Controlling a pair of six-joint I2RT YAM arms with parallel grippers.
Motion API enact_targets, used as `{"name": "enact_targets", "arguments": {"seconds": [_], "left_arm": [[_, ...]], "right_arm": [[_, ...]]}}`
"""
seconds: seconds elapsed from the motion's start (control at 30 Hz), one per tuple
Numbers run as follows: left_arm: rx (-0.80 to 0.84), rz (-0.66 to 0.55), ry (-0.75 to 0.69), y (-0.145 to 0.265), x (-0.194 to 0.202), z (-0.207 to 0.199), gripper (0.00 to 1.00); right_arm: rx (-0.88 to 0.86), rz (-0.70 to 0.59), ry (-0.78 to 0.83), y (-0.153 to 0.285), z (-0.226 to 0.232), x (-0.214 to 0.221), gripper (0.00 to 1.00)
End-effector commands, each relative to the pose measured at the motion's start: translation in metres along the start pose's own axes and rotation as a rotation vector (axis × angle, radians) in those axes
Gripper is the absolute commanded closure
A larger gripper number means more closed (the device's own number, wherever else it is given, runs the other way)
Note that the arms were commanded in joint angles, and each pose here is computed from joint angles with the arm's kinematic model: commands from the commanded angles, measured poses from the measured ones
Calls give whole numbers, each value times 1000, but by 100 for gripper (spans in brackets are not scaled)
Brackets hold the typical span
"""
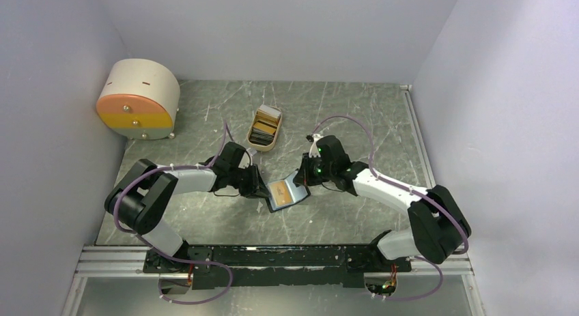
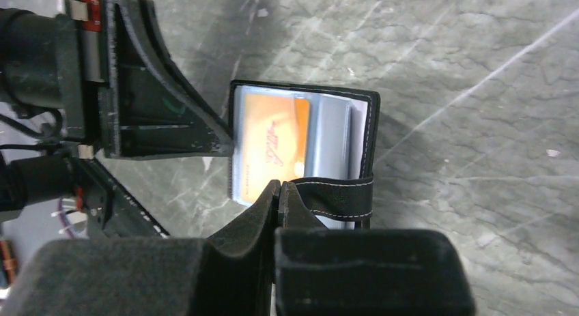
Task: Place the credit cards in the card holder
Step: Close the card holder at the center of the board.
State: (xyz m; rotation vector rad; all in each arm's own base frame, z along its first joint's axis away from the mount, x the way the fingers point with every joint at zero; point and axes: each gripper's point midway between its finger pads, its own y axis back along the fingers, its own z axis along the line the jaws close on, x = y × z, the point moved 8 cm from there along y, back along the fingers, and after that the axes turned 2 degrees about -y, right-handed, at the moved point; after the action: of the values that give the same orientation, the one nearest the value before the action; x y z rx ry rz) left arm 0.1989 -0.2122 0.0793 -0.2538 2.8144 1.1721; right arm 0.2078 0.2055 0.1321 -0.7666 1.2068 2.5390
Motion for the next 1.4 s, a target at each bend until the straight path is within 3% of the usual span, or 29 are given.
{"name": "enact_targets", "arguments": {"seconds": [0.0,0.37,0.57,0.9,1.13,1.37], "left_arm": [[44,-5,-11,0,-3,-3,78],[63,-53,12,17,-5,-3,76],[103,-83,76,35,-1,8,63],[228,-60,110,27,6,10,43],[190,-75,148,10,-2,18,39],[263,-119,168,2,-12,11,40]], "right_arm": [[-131,-27,-15,7,18,-4,100],[-408,-3,-121,5,42,9,100],[-522,14,-173,-1,51,13,100],[-452,-51,-186,5,39,-1,100],[-411,-71,-189,13,25,-1,100],[-354,-114,-223,18,4,2,100]]}}
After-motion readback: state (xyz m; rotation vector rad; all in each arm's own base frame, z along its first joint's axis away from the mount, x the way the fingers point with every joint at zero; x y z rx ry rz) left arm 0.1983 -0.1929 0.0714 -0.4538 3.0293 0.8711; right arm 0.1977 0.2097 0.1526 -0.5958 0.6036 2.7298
